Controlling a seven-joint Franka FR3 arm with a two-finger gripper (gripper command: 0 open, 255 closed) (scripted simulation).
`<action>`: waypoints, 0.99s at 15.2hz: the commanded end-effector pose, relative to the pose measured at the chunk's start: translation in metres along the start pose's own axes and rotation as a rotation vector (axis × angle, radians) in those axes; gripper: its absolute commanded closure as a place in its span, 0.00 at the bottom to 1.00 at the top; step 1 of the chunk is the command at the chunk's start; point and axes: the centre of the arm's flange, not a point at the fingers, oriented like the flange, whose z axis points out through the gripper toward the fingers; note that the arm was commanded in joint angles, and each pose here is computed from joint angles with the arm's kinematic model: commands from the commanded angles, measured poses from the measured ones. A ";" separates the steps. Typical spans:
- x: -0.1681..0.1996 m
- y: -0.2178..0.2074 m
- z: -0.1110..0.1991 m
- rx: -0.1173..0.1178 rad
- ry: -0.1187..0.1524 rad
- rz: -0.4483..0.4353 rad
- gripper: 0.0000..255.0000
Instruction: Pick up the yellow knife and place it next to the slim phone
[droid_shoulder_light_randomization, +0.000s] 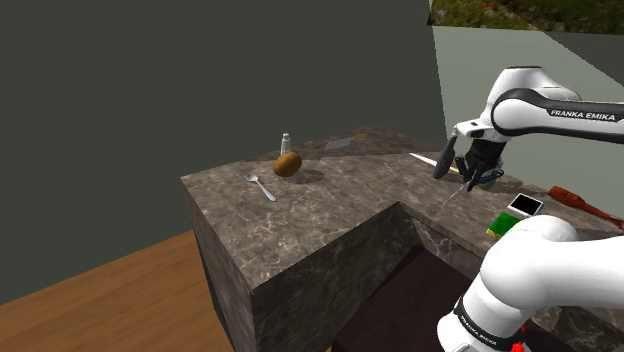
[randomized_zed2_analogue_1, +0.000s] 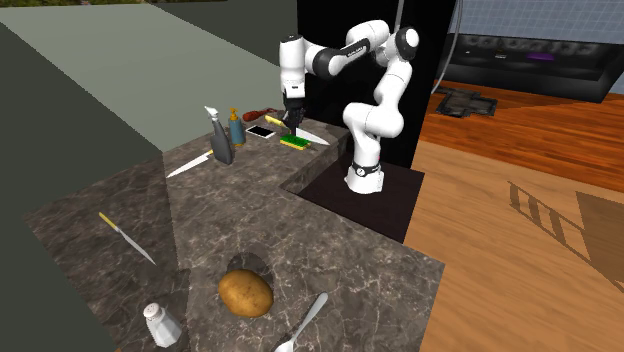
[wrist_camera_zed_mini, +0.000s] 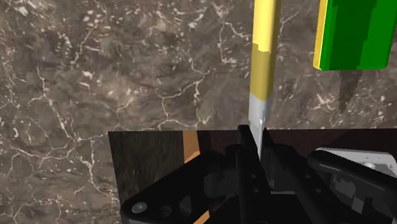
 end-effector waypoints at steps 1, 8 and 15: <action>-0.017 -0.019 0.002 0.001 0.000 -0.002 1.00; -0.082 -0.085 0.003 0.001 0.000 -0.002 1.00; -0.146 -0.151 0.004 0.001 0.000 -0.002 1.00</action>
